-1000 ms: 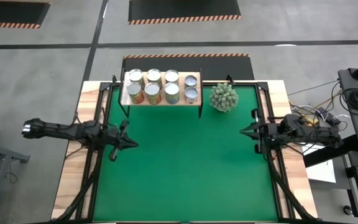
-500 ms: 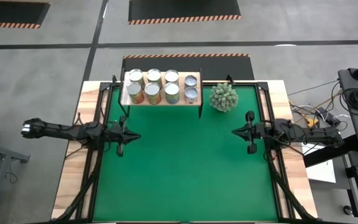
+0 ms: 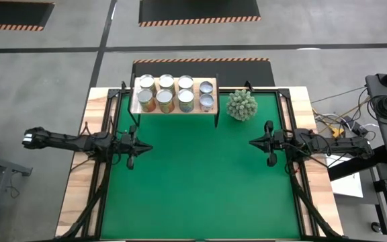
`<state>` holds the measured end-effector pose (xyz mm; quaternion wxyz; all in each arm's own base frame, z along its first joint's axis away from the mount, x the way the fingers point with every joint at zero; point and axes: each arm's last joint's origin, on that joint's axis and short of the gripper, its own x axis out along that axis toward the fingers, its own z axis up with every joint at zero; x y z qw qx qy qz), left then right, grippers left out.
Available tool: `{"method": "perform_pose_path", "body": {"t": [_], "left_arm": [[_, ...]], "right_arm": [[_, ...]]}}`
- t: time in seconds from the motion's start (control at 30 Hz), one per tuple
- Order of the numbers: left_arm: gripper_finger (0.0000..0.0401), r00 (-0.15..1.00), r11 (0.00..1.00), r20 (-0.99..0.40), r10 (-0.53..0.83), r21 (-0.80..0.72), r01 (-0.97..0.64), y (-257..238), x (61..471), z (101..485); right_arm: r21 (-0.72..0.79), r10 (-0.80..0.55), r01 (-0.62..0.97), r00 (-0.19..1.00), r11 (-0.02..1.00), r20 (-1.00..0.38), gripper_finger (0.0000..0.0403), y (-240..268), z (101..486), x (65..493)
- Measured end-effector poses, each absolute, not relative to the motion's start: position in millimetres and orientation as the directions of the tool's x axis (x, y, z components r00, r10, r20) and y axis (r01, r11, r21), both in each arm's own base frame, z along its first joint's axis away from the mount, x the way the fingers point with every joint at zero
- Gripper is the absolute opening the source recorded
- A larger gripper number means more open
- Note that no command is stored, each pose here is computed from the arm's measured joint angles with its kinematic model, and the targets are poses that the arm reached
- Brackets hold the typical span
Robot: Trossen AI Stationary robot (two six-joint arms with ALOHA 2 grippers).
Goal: Pick and place cans onto a shelf
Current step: Return to Home Position
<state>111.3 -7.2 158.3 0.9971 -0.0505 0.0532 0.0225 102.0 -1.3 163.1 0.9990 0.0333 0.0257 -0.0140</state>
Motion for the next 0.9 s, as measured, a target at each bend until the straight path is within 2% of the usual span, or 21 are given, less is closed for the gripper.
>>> {"method": "perform_pose_path", "body": {"t": [0.9], "left_arm": [[0.0,0.994,0.994,-0.101,0.039,-0.099,-0.049,-7.3,111.8,162.1]], "right_arm": [[0.066,-0.027,0.03,0.998,0.997,-0.054,0.0011,-1.3,162.6,102.0]]}}
